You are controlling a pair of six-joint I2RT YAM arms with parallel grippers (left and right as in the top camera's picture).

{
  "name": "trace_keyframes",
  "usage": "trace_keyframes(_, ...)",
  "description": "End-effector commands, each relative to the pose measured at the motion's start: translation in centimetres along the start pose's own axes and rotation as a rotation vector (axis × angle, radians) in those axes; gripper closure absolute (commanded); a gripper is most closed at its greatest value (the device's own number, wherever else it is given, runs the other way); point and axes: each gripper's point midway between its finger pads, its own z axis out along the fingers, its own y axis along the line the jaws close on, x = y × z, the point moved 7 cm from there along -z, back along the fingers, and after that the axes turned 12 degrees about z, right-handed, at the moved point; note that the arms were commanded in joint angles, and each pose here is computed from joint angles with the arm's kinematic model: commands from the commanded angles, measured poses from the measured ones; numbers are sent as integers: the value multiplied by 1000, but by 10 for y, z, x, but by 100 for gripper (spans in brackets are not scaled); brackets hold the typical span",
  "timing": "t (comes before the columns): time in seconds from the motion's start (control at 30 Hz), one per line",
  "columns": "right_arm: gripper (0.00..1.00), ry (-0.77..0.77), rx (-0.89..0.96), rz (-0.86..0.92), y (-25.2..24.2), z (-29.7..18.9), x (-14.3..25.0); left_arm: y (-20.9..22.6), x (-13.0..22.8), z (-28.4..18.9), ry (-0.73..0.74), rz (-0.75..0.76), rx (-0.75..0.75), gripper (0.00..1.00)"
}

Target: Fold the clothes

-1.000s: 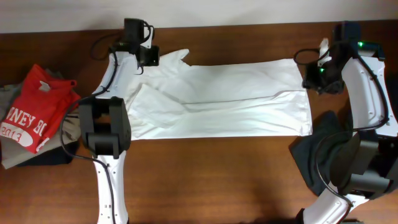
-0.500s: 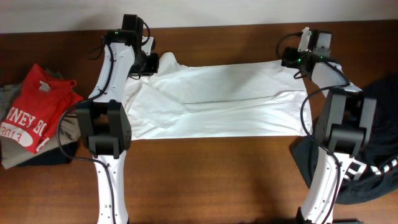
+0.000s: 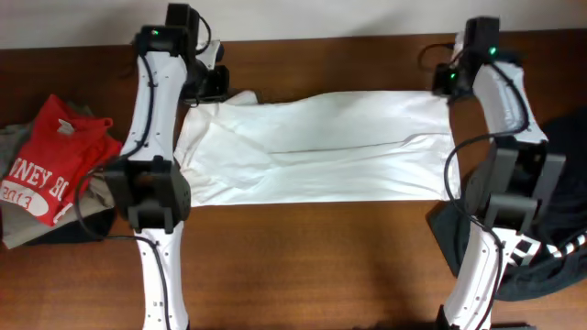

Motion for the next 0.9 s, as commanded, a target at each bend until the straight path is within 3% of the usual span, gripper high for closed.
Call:
trace_keyframes(0.0, 96, 21, 159, -3, -10, -59, -3, 11, 19, -41, 55, -67, -19, 99)
trace_keyframes(0.1, 96, 230, 238, -13, -25, -68, 32, 11, 33, -43, 128, -102, 16, 99)
trace_keyframes(0.27, 96, 393, 287, 3, -44, -79, 56, -3, 44, -34, 204, -108, 18, 99)
trace_keyframes(0.5, 96, 583, 293, 9, -58, -80, 86, -3, 121, 1, 563, -145, -38, 99)
trace_keyframes(0.6, 96, 660, 312, 3, -64, -63, 106, -3, 135, 11, 635, -150, -41, 99)
trace_keyframes(0.63, 82, 677, 316, 2, -65, -56, 112, -3, 136, 12, 640, -151, -40, 99)
trace_keyframes(0.67, 61, 699, 320, -2, -67, -50, 119, -3, 139, 12, 650, -147, -36, 100)
trace_keyframes(0.7, 59, 695, 319, 2, -69, -49, 119, -3, 141, 13, 657, -143, -33, 100)
trace_keyframes(0.77, 59, 680, 316, 24, -76, -48, 115, -3, 145, 15, 674, -124, -23, 63)
trace_keyframes(0.83, 57, 655, 282, 28, -84, -44, 110, -4, 145, 15, 673, -109, -18, 59)
trace_keyframes(0.87, 55, 659, 150, 13, -81, -41, 108, -5, 143, 9, 655, -99, -19, 60)
